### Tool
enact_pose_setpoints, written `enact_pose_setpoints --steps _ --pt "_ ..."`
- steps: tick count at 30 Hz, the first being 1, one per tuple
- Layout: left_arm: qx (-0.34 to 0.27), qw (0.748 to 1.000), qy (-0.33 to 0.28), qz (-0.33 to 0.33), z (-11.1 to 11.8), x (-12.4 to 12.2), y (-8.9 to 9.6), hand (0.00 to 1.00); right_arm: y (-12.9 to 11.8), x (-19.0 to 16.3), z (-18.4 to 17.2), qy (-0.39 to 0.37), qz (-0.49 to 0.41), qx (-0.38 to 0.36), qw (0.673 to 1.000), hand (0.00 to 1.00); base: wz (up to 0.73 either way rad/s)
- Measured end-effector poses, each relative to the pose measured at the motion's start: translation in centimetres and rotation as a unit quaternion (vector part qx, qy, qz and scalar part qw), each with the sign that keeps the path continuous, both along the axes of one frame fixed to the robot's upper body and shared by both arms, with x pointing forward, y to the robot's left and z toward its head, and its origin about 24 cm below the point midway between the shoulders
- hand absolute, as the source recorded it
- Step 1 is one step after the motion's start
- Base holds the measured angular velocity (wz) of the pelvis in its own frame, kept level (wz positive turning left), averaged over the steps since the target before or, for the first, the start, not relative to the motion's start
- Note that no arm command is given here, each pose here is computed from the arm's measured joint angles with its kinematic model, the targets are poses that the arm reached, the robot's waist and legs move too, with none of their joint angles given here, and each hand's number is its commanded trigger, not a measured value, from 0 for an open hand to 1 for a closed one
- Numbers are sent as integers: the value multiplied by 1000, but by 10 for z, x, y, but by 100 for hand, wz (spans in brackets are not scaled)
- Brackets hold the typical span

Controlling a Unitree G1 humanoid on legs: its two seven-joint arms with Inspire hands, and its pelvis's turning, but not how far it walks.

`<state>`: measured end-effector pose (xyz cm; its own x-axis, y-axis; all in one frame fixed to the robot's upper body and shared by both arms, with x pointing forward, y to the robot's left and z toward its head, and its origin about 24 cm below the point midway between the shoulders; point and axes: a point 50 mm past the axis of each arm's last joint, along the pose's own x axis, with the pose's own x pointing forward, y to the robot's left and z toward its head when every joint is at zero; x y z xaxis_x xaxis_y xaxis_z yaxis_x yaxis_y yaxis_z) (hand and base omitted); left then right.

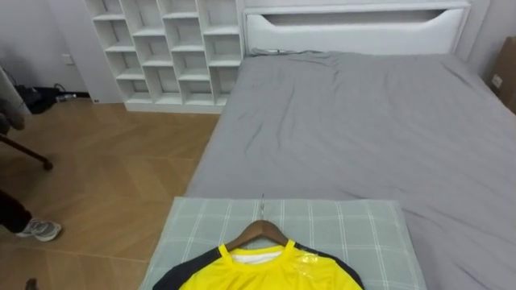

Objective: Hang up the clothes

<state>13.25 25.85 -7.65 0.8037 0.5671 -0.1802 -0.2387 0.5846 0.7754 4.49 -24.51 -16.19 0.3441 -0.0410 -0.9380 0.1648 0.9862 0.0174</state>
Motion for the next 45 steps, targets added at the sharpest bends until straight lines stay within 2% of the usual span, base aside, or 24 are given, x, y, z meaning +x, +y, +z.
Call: enact_pose_setpoints --steps 5,12,17,27,40,45 --pt "17 999 -7 -51 4 14 -13 0 0 -2 0 3 1 2 1000 0 0" --pt "43 995 -18 -85 10 23 -19 0 0 -2 0 5 7 -3 1000 0 0" --pt "56 993 -42 -97 18 39 -22 0 0 -1 0 5 9 -3 1000 0 -4" --pt "63 992 -40 -106 18 39 -25 0 3 -2 -1 6 13 3 1000 0 -4" --pt "111 980 -29 -165 18 44 -37 0 1 -4 -1 8 1 -10 1000 0 -9" --pt "117 975 -6 -188 9 42 -42 0 1 -3 -1 7 2 -11 1000 0 -2"
